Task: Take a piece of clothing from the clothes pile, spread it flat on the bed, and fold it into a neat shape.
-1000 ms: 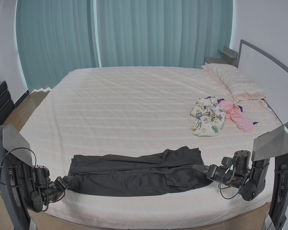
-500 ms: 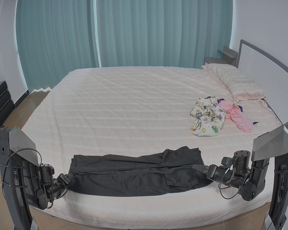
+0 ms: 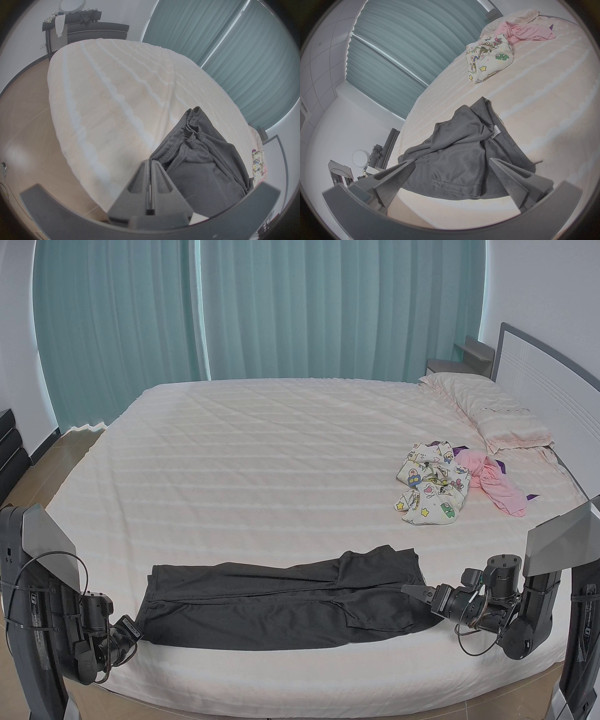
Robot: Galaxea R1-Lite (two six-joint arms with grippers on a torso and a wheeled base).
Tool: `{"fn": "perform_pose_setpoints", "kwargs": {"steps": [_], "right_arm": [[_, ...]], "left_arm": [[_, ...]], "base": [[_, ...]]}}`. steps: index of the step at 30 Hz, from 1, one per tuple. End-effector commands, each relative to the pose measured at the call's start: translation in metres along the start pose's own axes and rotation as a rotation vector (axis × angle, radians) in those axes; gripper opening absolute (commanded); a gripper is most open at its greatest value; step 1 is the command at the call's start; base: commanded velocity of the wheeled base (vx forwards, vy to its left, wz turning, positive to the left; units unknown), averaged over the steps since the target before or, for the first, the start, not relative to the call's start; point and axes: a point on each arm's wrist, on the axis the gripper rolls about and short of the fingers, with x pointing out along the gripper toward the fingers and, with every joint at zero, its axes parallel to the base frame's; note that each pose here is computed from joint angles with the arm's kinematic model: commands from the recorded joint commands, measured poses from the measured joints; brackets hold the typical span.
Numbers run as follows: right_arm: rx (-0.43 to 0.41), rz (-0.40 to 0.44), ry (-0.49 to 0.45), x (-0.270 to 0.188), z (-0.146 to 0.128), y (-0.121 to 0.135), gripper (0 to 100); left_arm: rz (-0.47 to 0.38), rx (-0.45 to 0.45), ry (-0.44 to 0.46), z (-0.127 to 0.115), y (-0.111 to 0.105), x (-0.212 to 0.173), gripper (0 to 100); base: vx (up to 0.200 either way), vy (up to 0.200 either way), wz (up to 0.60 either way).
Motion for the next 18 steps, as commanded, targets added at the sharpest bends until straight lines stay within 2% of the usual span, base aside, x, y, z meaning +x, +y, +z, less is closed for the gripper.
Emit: {"fn": "perform_pose_setpoints", "kwargs": {"steps": [1,8,9,14,18], "right_arm": [[-0.002,0.006,-0.007,0.0,0.0,0.0,100],[-0.004,0.006,-0.007,0.0,0.0,0.0,100],[-0.004,0.006,-0.007,0.0,0.0,0.0,100],[-0.002,0.005,-0.005,0.0,0.0,0.0,100],[-0.001,0.005,-0.01,-0.001,0.001,0.0,100]], "left_arm": [[0.01,0.011,0.007,-0.002,0.003,-0.005,0],[0.022,0.021,0.029,-0.005,0.006,-0.008,0],[0.019,0.019,0.03,-0.005,0.006,-0.008,100],[0.014,0.019,0.025,-0.004,0.005,-0.009,100],[-0.091,-0.022,-0.076,0.021,-0.007,-0.024,100]], "base": [[0.0,0.0,0.0],[0.0,0.0,0.0],[0.0,0.0,0.0],[0.0,0.0,0.0],[0.0,0.0,0.0]]}}
